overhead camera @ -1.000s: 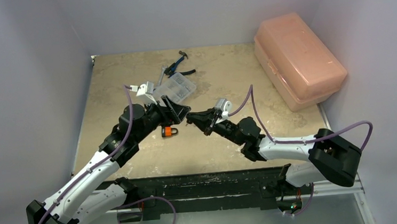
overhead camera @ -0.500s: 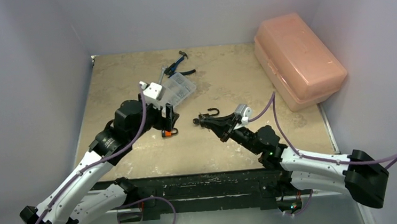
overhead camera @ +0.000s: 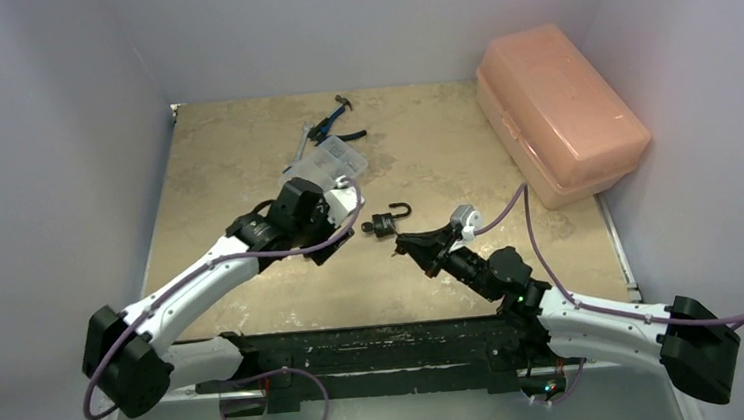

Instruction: Unlock with the key

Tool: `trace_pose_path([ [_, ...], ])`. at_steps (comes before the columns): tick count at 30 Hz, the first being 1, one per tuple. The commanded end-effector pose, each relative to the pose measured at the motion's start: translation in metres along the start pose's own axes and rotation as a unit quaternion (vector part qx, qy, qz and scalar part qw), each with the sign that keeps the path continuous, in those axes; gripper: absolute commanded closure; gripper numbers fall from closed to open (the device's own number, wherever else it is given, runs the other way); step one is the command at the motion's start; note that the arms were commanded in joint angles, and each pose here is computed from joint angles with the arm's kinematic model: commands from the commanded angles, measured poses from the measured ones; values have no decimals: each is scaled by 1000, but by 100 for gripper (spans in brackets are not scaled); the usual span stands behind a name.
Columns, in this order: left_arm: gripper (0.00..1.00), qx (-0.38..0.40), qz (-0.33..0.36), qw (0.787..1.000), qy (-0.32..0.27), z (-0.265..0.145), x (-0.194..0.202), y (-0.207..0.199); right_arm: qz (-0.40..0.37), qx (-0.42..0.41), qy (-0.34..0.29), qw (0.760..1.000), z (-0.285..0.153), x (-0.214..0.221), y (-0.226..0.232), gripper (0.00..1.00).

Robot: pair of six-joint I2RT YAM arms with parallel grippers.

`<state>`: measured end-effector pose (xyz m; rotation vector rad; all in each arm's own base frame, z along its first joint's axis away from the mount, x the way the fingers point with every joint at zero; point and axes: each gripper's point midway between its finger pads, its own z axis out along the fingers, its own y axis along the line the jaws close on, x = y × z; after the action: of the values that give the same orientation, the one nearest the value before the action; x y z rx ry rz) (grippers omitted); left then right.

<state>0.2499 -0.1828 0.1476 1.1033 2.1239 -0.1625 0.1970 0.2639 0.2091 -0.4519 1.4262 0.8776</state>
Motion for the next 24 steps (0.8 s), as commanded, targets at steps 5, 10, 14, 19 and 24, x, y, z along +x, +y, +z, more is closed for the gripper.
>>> trace_pose_path([
  [5, 30, 22, 131, 987, 96, 39, 30, 8, 34, -6, -7, 999, 0, 0, 4, 100],
  [10, 25, 46, 168, 981, 79, 56, 34, 5, 51, -8, 1, 999, 0, 5, 6, 100],
  [14, 21, 53, 167, 982, 77, 64, 35, 10, 66, -19, 9, 998, -1, 12, 10, 100],
  [19, 21, 81, 152, 979, 113, 80, 52, 19, 76, -27, 20, 997, 2, 18, 14, 100],
  [24, 26, 103, 103, 978, 148, 98, 76, 31, 82, -33, 23, 996, 2, 17, 17, 100],
])
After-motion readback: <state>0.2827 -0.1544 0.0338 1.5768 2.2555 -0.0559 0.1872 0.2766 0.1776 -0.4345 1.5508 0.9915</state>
